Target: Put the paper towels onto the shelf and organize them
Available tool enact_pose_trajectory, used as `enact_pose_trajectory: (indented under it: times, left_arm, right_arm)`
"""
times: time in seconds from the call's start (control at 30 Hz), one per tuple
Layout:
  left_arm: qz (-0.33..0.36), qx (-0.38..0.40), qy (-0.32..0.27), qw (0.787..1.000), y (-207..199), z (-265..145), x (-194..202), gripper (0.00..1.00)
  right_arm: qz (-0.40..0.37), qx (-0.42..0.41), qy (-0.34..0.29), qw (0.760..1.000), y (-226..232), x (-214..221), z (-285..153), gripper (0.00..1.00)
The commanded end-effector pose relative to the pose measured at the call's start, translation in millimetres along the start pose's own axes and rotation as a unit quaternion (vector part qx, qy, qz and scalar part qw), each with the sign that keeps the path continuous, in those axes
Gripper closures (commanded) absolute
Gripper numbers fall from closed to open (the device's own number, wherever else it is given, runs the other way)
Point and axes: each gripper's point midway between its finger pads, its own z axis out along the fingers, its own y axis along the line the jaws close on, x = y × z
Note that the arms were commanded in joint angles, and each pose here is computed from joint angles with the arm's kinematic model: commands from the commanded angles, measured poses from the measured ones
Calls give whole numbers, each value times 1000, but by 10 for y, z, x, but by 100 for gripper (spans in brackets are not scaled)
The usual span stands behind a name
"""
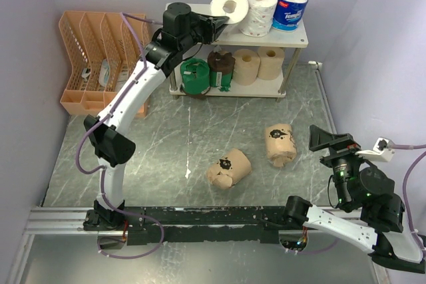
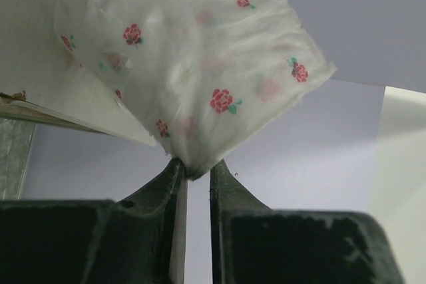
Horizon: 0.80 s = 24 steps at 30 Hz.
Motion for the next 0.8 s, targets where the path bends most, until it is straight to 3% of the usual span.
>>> enact_pose_trajectory:
  times: [0.0,0.17,0.37,0.5,0.53,0.57,0.67,0.77]
  left_arm:
    - [1,72,8,997,-500,-243,102,78]
    - [4,90,-2,996,-595,-237,91,66]
    - [20,110,-9,994,-690,-251,89,60]
    - [39,128,0,991,-819,-356,135,34]
    - [51,138,7,989,-877,-416,167,14]
    - [73,149,12,986,-912,-464,192,0]
    - [166,180,55,968,-898,-720,329,1]
    - [290,169,81,939,-613,-967,328,1]
  right_arm:
    - [1,1,-5,1000,16,-23,11,0]
    - [-1,2,-6,1000,5,-31,9,0]
    - [-6,2,-7,1000,-3,-31,10,0]
    - [-13,2,-5,1000,8,-7,18,0]
    - [-16,1,-4,1000,18,-4,19,0]
    - [-22,-2,-2,1000,34,5,21,0]
    - [-58,-20,18,998,128,68,25,0]
    - [-99,-44,61,992,248,194,6,0]
